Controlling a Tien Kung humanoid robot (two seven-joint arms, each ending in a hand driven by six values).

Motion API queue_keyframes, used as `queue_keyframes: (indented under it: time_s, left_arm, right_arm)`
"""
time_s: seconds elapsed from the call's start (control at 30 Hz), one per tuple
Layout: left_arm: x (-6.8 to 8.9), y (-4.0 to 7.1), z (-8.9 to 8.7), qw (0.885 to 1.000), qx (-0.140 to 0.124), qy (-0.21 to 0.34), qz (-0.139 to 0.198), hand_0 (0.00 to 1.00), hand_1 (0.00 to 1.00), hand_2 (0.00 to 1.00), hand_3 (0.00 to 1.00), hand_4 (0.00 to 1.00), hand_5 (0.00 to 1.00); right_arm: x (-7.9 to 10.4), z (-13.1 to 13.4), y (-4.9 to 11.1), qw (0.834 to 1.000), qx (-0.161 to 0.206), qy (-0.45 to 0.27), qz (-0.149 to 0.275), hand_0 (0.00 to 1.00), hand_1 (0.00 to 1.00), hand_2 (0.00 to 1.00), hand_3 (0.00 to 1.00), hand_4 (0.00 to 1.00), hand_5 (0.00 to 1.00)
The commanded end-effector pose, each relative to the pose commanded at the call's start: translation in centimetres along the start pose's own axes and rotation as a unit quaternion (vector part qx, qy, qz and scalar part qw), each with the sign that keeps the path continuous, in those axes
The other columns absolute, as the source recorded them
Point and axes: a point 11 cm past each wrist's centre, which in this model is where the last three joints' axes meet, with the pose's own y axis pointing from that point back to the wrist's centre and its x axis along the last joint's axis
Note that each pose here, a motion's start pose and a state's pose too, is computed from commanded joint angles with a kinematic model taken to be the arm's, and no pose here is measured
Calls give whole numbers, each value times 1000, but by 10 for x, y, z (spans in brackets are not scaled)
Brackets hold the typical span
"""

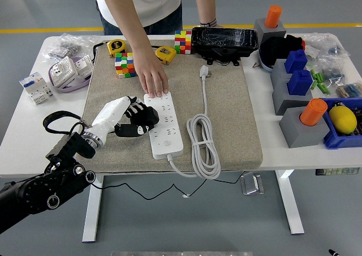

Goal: Put the plug near the board,insert it into the board,press the button,pull the plug out

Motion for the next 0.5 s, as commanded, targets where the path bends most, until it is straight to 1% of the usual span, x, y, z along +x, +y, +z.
queue_keyframes:
  time_s: [0.27, 0.5]
  left_arm:
    - [2, 1, -7, 1000, 8, -7, 4, 430, 456, 477, 529, 733, 115]
    - [2, 2, -9, 1000, 9, -10, 3, 429, 456, 477, 529, 733, 117]
  right_arm:
    - [-1, 0, 0, 1000, 0, -1, -1, 612, 647, 665, 559, 953, 506]
    - [-1, 0, 0, 1000, 0, -1, -1, 613, 647, 665, 559, 954, 506]
